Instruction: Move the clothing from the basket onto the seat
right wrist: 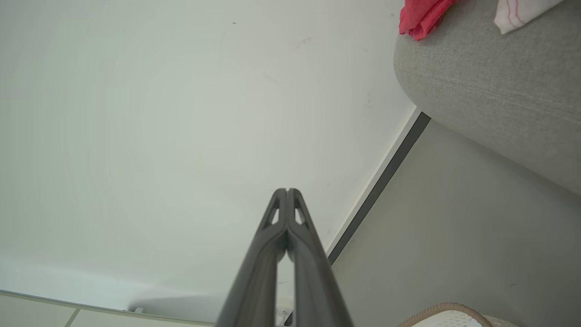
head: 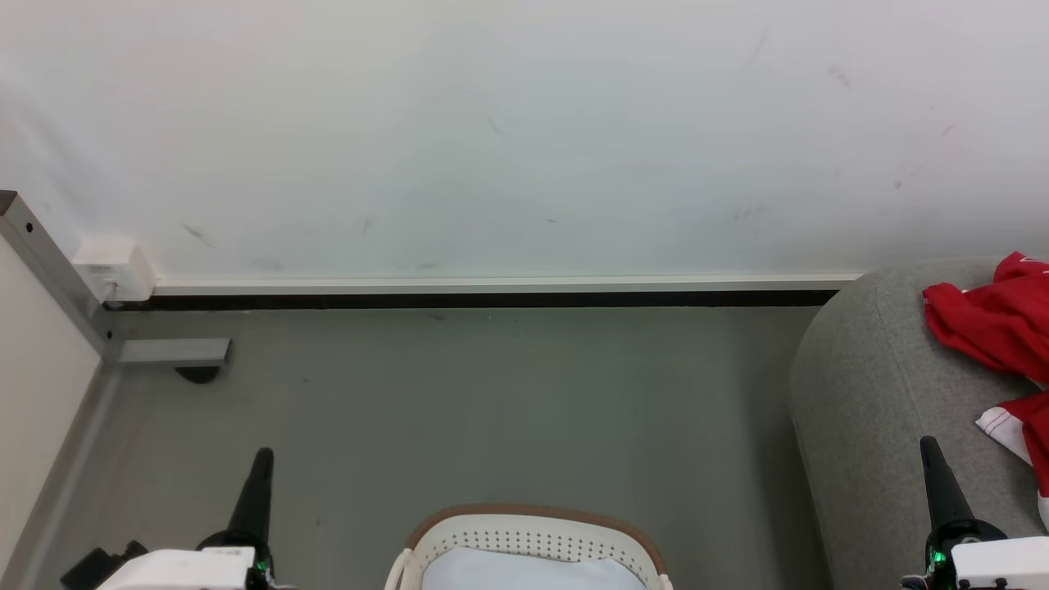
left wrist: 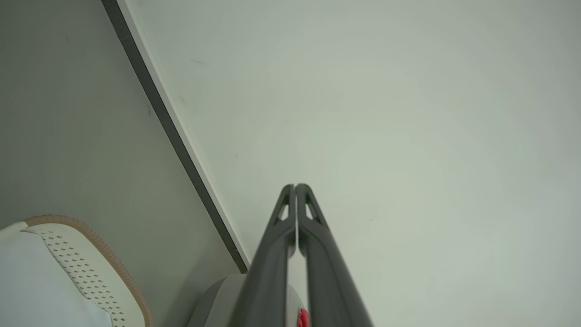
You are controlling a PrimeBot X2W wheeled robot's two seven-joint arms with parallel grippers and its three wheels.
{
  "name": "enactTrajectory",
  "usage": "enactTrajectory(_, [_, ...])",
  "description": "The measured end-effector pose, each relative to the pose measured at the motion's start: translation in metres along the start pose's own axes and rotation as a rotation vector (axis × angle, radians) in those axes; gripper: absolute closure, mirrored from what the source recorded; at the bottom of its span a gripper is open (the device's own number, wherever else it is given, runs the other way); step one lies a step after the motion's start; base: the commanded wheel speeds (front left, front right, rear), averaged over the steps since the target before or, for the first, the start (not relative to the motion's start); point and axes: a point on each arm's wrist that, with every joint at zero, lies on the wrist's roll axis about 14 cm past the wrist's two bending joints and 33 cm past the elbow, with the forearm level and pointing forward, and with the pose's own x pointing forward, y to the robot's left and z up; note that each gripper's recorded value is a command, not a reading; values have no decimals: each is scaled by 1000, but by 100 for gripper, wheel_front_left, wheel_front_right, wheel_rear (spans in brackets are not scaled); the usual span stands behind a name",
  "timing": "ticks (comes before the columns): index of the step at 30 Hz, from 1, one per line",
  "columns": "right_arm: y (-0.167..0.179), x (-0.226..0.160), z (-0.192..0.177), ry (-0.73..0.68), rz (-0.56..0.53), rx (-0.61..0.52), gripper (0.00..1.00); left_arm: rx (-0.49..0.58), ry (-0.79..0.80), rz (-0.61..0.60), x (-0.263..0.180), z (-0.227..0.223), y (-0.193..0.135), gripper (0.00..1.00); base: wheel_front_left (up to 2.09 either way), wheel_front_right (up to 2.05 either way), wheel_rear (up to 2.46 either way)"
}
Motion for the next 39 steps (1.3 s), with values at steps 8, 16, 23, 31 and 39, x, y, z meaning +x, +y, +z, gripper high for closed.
enactTrajectory(8, [1,1,1,-1,5,62,100,-62,-2,-14,0,2,-3,100,0,0,0])
enactTrajectory(16, [3,1,2,0,12,122,100,-118,-3,-24,-1,5,-5,100,0,0,0])
enactTrajectory(23, [4,2,3,1,19,170,100,-170,-1,-34,-1,7,-7,100,0,0,0])
enactTrajectory(31, [6,2,4,2,26,218,100,-223,-4,-49,-2,9,-10,100,0,0,0])
enactTrajectory(39, [7,2,4,4,32,246,100,-245,-5,-55,-2,11,-11,100,0,0,0])
